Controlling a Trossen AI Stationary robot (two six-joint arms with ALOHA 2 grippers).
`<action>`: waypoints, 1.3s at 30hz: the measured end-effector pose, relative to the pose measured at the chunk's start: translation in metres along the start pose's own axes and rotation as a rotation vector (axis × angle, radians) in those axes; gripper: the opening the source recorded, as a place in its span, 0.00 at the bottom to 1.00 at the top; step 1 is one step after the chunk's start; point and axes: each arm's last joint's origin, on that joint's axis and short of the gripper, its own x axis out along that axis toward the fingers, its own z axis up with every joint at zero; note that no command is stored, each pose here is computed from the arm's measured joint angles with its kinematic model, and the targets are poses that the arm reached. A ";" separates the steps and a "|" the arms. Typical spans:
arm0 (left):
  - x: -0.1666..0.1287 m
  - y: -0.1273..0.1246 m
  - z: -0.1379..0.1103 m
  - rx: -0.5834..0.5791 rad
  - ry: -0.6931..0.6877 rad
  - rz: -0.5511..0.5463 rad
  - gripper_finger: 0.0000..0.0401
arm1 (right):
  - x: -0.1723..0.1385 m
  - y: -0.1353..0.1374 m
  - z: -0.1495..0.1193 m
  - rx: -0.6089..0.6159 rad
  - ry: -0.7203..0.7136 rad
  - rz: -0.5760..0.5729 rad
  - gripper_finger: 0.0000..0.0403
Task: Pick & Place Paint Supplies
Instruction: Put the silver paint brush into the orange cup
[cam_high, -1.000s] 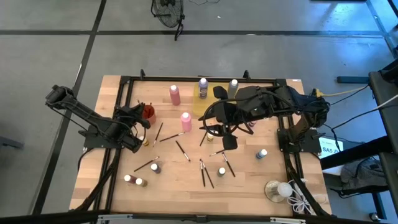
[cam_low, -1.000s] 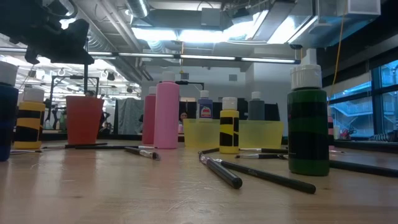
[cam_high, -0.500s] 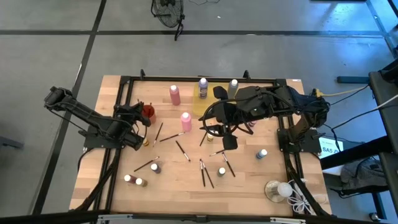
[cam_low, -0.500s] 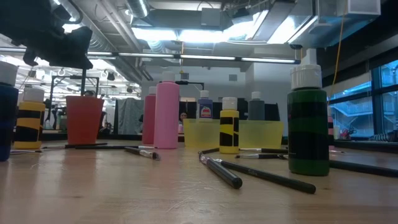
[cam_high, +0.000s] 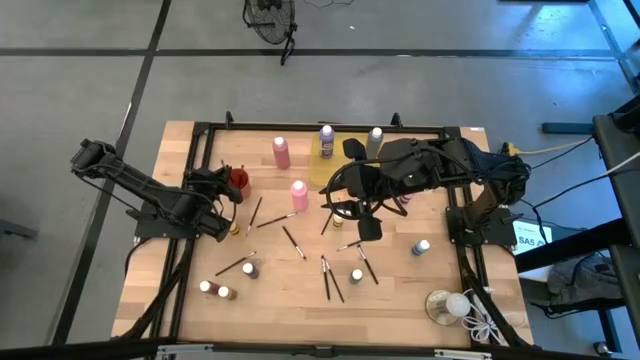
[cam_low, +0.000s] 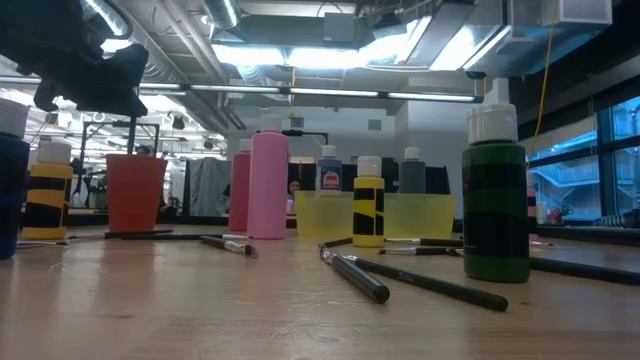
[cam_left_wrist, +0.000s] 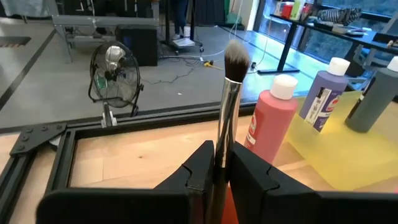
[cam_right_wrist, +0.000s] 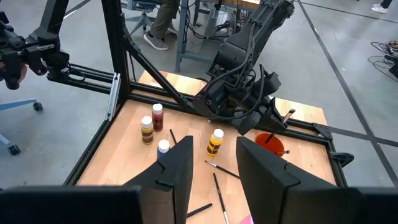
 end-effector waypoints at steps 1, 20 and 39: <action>0.000 0.000 0.000 0.000 0.000 0.000 0.10 | 0.000 0.000 0.000 0.000 0.000 0.000 0.31; 0.000 0.000 -0.001 -0.005 0.030 0.005 0.10 | 0.000 0.000 -0.001 -0.001 0.007 0.002 0.31; 0.000 0.000 0.000 0.011 -0.009 -0.002 0.19 | 0.000 0.000 -0.002 -0.003 0.023 0.003 0.31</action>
